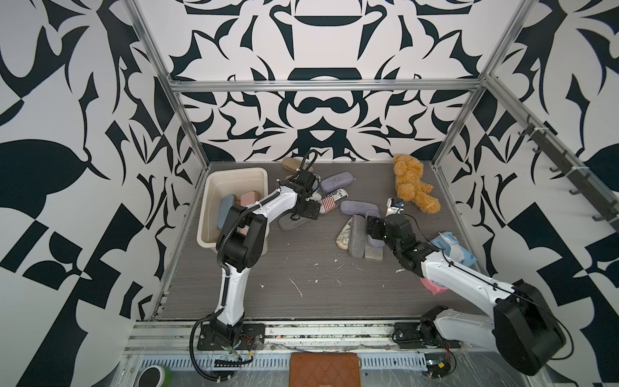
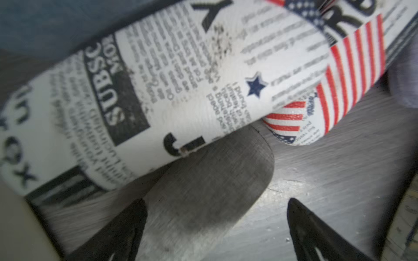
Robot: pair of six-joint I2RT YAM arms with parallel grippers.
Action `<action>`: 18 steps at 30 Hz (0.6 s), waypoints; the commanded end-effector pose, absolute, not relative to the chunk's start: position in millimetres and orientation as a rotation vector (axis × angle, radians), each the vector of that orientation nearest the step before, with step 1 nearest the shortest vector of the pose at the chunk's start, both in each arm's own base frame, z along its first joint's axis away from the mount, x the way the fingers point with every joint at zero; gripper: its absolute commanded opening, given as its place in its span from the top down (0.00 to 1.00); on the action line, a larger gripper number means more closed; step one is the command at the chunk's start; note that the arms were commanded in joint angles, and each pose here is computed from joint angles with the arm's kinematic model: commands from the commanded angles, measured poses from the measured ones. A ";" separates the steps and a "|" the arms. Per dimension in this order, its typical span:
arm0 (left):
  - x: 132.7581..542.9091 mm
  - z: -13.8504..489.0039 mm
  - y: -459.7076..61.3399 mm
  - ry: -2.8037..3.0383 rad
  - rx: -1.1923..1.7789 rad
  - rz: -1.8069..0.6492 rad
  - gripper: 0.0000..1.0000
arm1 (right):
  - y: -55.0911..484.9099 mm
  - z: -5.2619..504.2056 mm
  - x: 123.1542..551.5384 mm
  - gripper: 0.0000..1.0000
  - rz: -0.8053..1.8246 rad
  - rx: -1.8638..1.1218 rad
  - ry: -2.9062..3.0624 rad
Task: Put the glasses cases into the storage boxes
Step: Adjust the glasses case at the center of the board.
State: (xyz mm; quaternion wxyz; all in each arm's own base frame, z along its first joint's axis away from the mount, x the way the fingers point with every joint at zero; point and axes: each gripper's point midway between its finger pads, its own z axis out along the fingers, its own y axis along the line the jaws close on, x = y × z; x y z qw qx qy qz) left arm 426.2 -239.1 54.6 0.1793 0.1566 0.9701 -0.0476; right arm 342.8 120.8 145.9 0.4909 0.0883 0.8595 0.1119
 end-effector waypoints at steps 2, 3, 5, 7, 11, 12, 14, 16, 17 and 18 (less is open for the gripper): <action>393.7 39.7 -244.6 2.837 0.455 -0.239 0.01 | 120.2 164.9 344.1 0.21 0.295 0.210 2.019; 387.2 40.9 -246.3 2.842 0.455 -0.256 0.01 | 120.5 164.2 344.1 0.21 0.295 0.209 2.019; 372.8 42.9 -252.4 2.852 0.462 -0.285 0.00 | 119.5 163.5 344.6 0.21 0.288 0.212 2.019; 359.3 47.1 -259.3 2.849 0.495 -0.273 0.00 | 120.6 164.0 344.3 0.21 0.296 0.208 2.020; 355.3 49.2 -249.5 2.842 0.480 -0.102 0.01 | 122.3 164.3 344.3 0.22 0.307 0.206 2.019; 357.0 49.7 -246.3 2.844 0.467 -0.071 0.00 | 123.3 163.1 344.4 0.22 0.312 0.203 2.023; 359.9 53.5 -243.2 2.844 0.423 -0.038 0.00 | 125.0 161.7 344.9 0.22 0.318 0.198 2.029; 363.9 56.7 -242.3 2.838 0.381 -0.028 0.00 | 125.1 162.6 344.5 0.23 0.319 0.198 2.027; 365.7 57.0 -243.1 2.834 0.365 -0.025 0.00 | 124.3 163.3 344.6 0.23 0.318 0.201 2.023; 367.4 55.6 -243.7 2.839 0.350 -0.026 0.01 | 124.2 164.4 344.4 0.23 0.320 0.201 2.020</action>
